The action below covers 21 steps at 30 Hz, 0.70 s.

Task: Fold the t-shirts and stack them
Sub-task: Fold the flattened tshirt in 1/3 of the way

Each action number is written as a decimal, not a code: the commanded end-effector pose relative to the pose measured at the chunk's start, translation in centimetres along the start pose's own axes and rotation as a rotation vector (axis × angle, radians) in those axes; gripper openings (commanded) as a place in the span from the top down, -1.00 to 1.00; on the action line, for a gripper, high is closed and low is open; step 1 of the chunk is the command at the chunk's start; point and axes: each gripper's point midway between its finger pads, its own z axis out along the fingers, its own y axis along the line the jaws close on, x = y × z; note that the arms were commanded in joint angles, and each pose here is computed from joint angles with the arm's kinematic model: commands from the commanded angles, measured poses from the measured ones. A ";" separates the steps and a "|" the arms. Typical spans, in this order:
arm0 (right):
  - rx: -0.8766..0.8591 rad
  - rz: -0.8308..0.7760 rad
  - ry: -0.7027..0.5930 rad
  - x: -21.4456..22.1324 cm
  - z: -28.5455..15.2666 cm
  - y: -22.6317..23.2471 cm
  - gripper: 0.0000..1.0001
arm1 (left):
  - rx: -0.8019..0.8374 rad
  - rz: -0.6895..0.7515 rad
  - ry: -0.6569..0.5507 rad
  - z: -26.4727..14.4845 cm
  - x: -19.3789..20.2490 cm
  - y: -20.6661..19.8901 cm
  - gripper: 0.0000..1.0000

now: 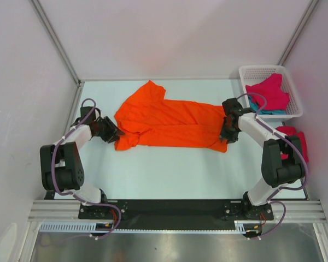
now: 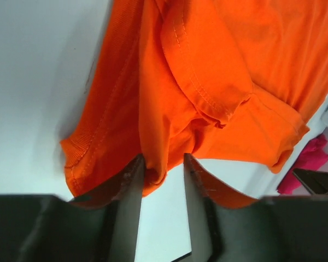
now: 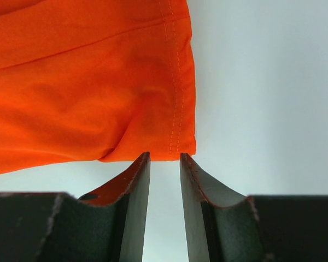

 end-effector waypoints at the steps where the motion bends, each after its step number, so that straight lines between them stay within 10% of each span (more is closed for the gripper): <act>1: -0.006 0.017 0.016 0.6 0.7 0.1 0.33 | 0.033 0.023 -0.040 -0.8 -0.7 -1.2 0.54; 4: -0.007 0.020 0.011 0.7 0.6 0.1 0.34 | 0.046 0.028 -0.040 -1.3 -0.1 -1.4 1.00; 21: 0.007 0.027 0.012 2.0 0.4 -1.2 0.31 | 0.005 0.158 -0.100 -8.3 3.3 -0.9 1.00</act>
